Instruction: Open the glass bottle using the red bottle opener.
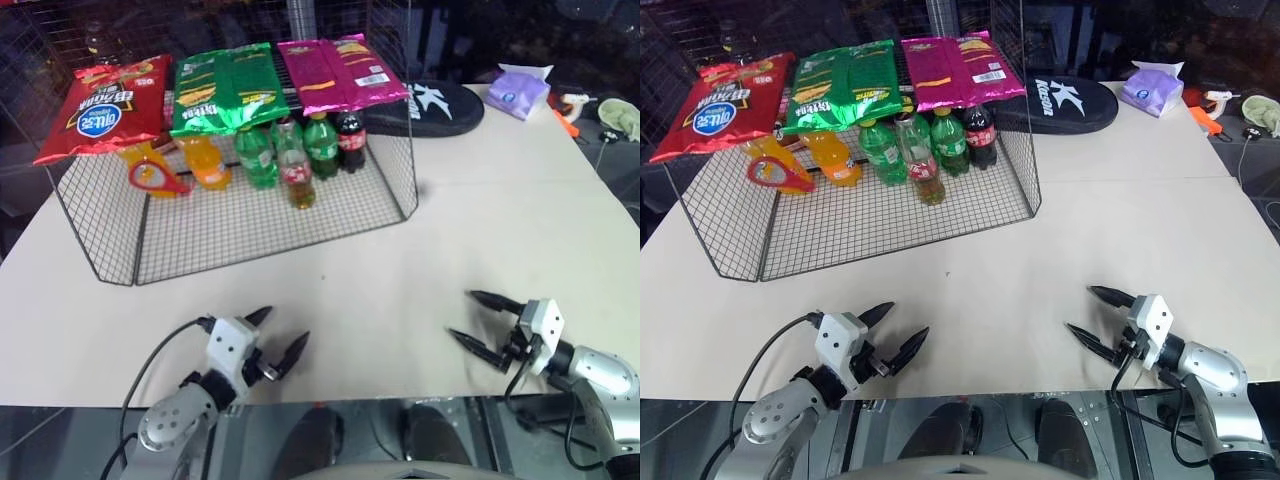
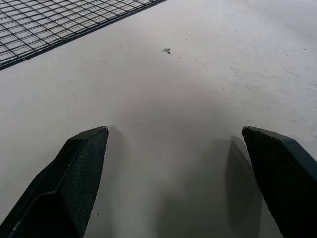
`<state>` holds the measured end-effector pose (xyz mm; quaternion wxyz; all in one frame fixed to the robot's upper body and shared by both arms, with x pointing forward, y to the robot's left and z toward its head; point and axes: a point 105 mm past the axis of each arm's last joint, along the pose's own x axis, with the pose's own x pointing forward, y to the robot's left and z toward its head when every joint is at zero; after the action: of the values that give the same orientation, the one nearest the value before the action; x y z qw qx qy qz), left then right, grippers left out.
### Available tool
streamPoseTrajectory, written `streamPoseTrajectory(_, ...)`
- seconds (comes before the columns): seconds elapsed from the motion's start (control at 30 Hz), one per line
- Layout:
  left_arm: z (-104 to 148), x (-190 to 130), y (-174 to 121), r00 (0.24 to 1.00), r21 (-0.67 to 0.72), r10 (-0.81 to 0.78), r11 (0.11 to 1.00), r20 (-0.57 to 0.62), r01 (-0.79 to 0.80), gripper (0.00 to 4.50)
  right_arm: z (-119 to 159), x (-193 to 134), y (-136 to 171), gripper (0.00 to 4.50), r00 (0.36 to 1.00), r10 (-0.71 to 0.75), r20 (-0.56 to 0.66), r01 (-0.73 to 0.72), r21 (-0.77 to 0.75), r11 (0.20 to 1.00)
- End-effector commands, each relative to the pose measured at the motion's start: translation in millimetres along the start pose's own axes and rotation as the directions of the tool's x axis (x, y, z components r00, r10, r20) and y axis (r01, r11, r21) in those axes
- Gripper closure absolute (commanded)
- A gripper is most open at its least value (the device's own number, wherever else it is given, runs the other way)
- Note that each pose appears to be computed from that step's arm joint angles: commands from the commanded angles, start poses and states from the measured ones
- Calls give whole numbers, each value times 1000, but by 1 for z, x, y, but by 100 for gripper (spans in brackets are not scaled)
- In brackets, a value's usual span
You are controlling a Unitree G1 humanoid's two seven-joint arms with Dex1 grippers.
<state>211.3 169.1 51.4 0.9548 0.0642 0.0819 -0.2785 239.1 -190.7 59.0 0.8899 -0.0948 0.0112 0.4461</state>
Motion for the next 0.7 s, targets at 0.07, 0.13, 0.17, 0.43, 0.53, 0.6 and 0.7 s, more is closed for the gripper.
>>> streamPoseTrajectory(0.07,0,0,4,1000,12,9,1000,-3,-9,0,0,-6,-5,21,1000,-24,-5,24,-6,1000)
streamPoseTrajectory(0.13,-1,2,4,1000,8,4,1000,0,-4,0,0,-6,-6,21,1000,-28,-4,28,-7,1000)
streamPoseTrajectory(0.17,0,2,4,1000,7,5,1000,1,-5,0,0,-6,-6,21,1000,-29,-4,29,-8,1000)
streamPoseTrajectory(0.43,0,4,6,1000,12,7,1000,8,-7,0,2,-5,-7,21,1000,-31,0,31,-13,999)
streamPoseTrajectory(0.53,1,5,6,1000,13,7,1000,14,-7,0,3,-4,-8,21,999,-33,2,33,-15,999)
streamPoseTrajectory(0.6,1,6,6,1000,15,7,1000,16,-8,0,3,-4,-8,21,999,-33,4,33,-16,999)
streamPoseTrajectory(0.7,1,6,6,1000,16,7,1000,19,-7,0,3,-3,-8,21,999,-34,6,34,-17,999)
